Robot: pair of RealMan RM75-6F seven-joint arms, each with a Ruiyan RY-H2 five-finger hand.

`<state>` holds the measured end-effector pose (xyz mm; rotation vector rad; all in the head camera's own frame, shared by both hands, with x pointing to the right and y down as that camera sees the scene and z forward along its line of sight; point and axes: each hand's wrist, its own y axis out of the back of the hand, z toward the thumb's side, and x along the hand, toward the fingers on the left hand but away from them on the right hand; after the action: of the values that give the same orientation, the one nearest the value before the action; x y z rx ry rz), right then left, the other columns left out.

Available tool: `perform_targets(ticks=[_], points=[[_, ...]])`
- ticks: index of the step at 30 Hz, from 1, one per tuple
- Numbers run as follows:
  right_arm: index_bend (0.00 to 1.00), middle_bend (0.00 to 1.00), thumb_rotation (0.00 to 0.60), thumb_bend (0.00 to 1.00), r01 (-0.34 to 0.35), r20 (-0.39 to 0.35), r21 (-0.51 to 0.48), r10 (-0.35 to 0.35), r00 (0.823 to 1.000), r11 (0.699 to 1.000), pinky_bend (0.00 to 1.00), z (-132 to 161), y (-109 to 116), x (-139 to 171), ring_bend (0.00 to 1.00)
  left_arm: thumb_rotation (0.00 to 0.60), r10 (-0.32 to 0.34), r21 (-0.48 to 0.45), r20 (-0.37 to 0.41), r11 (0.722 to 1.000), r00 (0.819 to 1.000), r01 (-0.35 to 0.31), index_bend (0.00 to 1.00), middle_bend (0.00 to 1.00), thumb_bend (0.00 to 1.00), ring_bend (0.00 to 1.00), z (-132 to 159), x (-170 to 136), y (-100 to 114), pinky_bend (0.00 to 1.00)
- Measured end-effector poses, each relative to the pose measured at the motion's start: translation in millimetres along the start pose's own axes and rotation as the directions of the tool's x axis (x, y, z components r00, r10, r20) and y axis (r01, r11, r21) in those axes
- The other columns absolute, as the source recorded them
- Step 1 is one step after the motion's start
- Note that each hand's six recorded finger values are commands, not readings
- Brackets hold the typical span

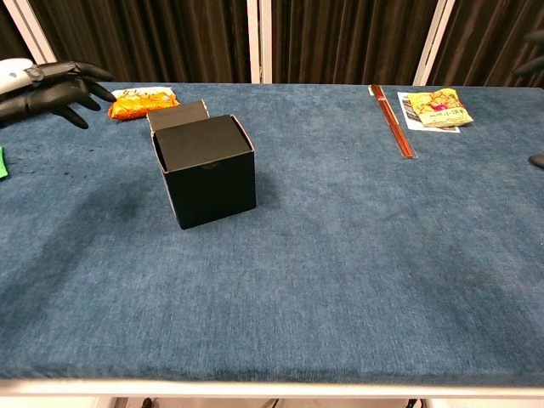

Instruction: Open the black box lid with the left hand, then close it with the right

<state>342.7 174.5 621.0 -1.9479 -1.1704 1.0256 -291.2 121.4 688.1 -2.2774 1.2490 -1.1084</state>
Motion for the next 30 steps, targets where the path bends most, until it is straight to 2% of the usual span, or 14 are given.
perform_targets(ticks=[3,6,10,16,21,25,30], points=[[0.06,0.18,0.6,0.25,0.015,0.01,-0.004,-0.015,1.0,1.0,0.0,-1,5,0,0.02,0.0,-0.033,-0.035,-0.027,0.999,0.999,0.032,0.15,0.2,0.0,0.17,2,15,0,0.25],[0.06,0.18,0.6,0.25,0.017,0.017,-0.009,-0.017,1.0,1.0,0.0,-3,5,-1,0.02,0.0,-0.064,-0.032,-0.035,0.998,0.997,0.063,0.18,0.22,0.0,0.17,7,28,-2,0.25],[0.06,0.18,0.6,0.25,0.01,0.025,-0.014,-0.01,1.0,1.0,0.0,-6,2,-3,0.02,0.0,-0.089,0.029,-0.032,0.996,0.995,0.09,0.18,0.23,0.0,0.18,13,40,-8,0.25],[0.06,0.18,0.6,0.25,0.004,0.038,-0.027,-0.003,0.999,1.0,0.0,-11,-3,-4,0.02,0.0,-0.147,0.12,-0.004,0.982,0.989,0.146,0.18,0.26,0.0,0.18,31,59,-31,0.25],[0.06,0.18,0.6,0.25,0.001,0.05,-0.04,0.001,0.999,0.999,0.0,-15,-6,-3,0.02,0.0,-0.196,0.177,0.03,0.966,0.98,0.188,0.18,0.35,0.0,0.22,47,70,-50,0.25],[0.06,0.18,0.6,0.25,0.003,0.059,-0.045,0.0,0.998,0.999,0.0,-18,-7,0,0.02,0.0,-0.209,0.224,0.071,0.956,0.975,0.188,0.18,0.39,0.0,0.23,58,68,-57,0.25],[0.07,0.18,0.6,0.25,-0.01,0.064,-0.048,0.013,0.998,0.999,0.0,-20,-12,3,0.02,0.0,-0.209,0.312,0.153,0.938,0.966,0.154,0.19,0.4,0.0,0.23,75,53,-66,0.25]])
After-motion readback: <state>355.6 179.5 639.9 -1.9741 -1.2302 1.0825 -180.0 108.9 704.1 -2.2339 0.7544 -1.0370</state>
